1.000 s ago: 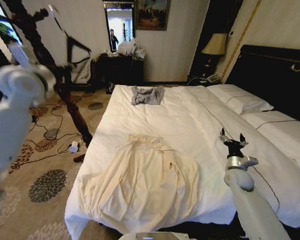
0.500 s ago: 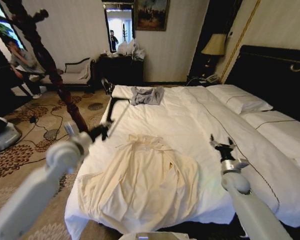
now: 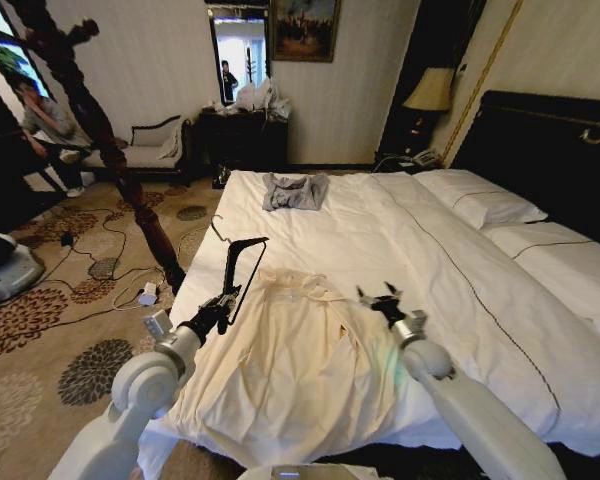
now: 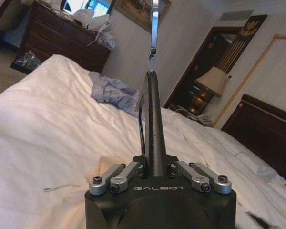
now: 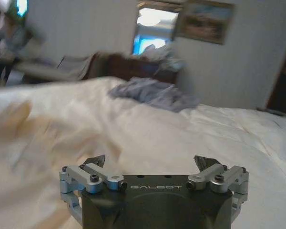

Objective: Pick up the clothes from the bed and hang them on the clothes hanger.

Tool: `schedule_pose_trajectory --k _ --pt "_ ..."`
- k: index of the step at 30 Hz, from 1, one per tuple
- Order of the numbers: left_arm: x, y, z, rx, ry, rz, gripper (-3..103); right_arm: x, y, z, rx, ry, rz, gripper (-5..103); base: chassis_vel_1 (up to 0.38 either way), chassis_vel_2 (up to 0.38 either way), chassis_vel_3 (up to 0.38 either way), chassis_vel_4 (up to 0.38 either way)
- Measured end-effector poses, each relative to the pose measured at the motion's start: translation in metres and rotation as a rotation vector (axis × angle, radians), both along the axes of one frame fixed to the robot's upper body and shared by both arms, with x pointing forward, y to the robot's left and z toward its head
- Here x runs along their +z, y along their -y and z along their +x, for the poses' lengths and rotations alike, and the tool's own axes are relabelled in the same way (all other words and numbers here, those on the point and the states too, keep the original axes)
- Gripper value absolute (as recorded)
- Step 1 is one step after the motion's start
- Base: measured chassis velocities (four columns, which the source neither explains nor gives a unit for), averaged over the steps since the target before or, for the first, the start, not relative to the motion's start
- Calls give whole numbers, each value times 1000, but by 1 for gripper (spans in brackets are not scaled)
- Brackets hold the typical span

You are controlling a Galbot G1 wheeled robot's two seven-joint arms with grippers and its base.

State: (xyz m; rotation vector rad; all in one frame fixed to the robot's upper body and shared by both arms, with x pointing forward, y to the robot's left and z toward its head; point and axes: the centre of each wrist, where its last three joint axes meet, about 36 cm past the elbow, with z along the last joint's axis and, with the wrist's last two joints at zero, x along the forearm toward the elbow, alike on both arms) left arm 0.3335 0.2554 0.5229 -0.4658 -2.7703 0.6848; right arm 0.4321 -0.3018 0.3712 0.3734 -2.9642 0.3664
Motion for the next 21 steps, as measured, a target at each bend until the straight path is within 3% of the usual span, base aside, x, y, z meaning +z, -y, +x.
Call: schedule_pose_trajectory --k 4,8,21 --pt "7 7 -2 13 15 -17 19 -18 -20 0 72 -12 -201 100 0 0 0 0" --pt "12 13 -7 12 19 -25 19 -30 -31 3 96 -29 -253 100 0 0 0 0" --pt "22 16 -25 11 13 16 19 -39 -57 22 122 -42 -265 100 0 0 0 0"
